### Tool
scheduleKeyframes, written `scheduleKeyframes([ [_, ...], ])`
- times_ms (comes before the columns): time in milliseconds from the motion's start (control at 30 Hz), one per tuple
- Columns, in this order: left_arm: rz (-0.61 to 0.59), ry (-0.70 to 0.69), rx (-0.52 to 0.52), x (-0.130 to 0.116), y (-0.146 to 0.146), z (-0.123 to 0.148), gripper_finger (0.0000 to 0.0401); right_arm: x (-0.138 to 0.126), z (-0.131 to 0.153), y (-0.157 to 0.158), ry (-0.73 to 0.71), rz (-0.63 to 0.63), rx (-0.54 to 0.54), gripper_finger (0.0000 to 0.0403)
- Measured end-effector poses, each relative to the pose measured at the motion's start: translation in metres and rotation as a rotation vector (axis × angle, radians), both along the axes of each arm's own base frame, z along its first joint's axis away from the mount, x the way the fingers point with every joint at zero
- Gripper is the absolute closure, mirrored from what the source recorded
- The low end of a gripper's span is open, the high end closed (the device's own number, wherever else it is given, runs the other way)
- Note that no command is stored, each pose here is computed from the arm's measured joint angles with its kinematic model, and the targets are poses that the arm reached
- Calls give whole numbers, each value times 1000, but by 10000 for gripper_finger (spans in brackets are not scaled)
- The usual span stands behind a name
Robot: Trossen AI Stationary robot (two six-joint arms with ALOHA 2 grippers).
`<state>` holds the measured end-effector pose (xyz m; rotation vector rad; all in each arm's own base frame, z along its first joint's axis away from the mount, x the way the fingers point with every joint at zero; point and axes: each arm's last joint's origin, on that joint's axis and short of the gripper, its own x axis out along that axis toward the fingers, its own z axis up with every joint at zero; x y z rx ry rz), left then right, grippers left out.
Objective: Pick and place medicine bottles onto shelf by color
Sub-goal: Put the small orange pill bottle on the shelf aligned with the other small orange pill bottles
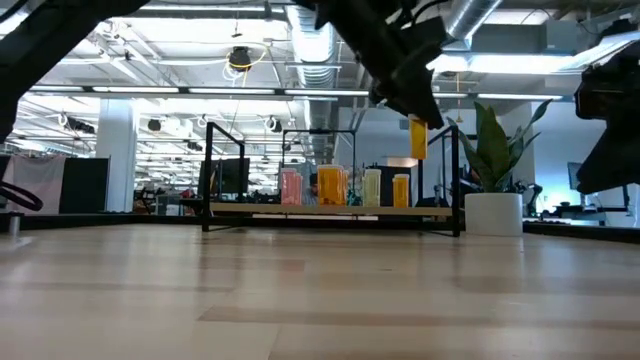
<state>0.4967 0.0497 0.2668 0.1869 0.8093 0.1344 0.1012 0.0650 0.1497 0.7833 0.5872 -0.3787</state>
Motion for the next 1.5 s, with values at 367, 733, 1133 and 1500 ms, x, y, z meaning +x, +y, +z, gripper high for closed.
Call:
scheduleKeyframes([
  [367, -140, 34, 49, -7, 41, -2, 310, 1, 0, -1, -4, -14, 9, 284],
  [733, -306, 3, 53, -7, 56, -10, 310, 1, 0, -1, -4, -14, 9, 284],
  [1133, -297, -19, 68, 0, 68, -23, 310, 1, 0, -1, -6, -14, 11, 284],
  [1500, -273, -25, 79, 3, 84, -36, 310, 1, 1, 0, -8, -14, 13, 284],
])
